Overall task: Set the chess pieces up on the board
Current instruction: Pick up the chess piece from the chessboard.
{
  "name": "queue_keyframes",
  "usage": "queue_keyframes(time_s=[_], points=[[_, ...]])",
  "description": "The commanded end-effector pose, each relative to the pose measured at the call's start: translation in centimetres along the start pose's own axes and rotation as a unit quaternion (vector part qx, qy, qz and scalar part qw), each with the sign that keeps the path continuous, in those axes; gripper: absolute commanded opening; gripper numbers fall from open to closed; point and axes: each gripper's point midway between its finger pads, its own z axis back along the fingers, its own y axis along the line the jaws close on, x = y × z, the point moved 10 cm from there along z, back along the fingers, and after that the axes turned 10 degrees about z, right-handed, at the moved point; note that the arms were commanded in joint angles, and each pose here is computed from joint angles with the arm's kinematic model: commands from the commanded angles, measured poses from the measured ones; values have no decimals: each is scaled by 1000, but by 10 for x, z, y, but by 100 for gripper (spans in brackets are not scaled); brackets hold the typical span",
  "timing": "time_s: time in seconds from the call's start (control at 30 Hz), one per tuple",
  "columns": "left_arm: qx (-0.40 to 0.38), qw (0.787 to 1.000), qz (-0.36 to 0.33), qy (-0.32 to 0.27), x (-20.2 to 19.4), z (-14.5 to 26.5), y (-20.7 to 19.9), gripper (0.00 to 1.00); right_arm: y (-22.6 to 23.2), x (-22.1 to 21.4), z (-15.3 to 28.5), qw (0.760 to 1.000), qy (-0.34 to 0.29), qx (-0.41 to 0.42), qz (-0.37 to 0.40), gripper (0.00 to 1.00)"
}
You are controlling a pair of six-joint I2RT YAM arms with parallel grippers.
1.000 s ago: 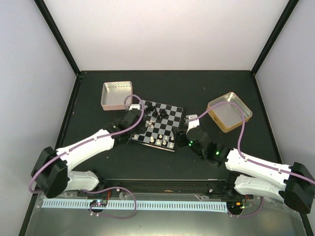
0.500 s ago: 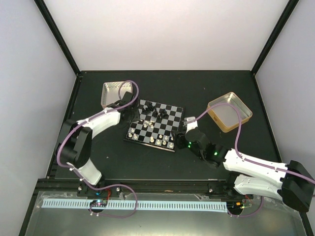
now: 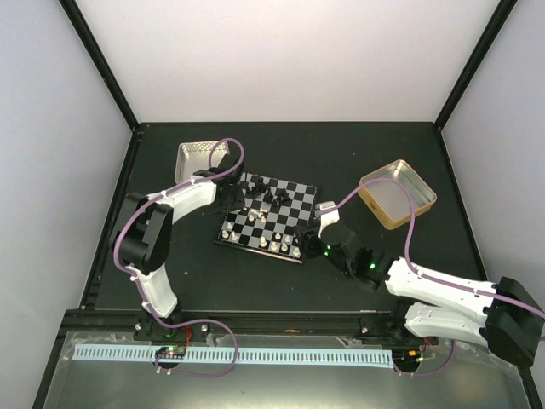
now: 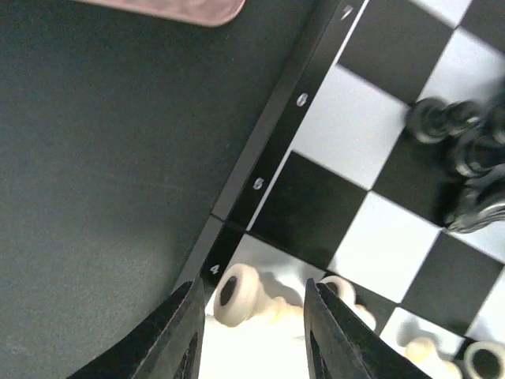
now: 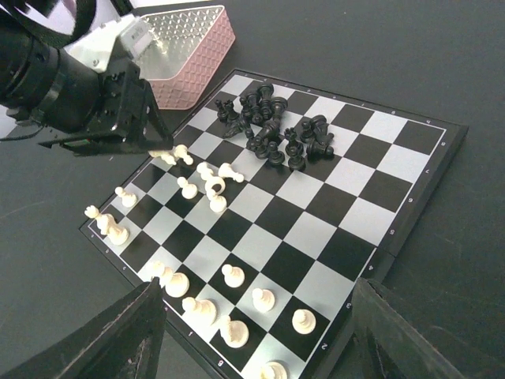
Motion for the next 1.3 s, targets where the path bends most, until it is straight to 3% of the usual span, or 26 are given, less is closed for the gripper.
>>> queue_keyframes(time_s=[0.0, 0.33, 0.63, 0.93, 1.27], points=[[20, 1000, 5, 18, 0, -2, 2, 36, -1, 6, 0, 1000, -19, -4, 3, 65], [38, 999, -11, 17, 1, -7, 3, 27, -1, 4, -1, 1000, -17, -5, 6, 65], [29, 999, -23, 9, 7, -10, -3, 31, -1, 3, -2, 1000, -14, -6, 5, 65], [47, 999, -23, 5, 11, -15, -4, 27, 0, 3, -4, 1000, -10, -7, 8, 65], [29, 999, -16, -7, 11, -10, -4, 15, -1, 6, -1, 1000, -22, -6, 6, 65]])
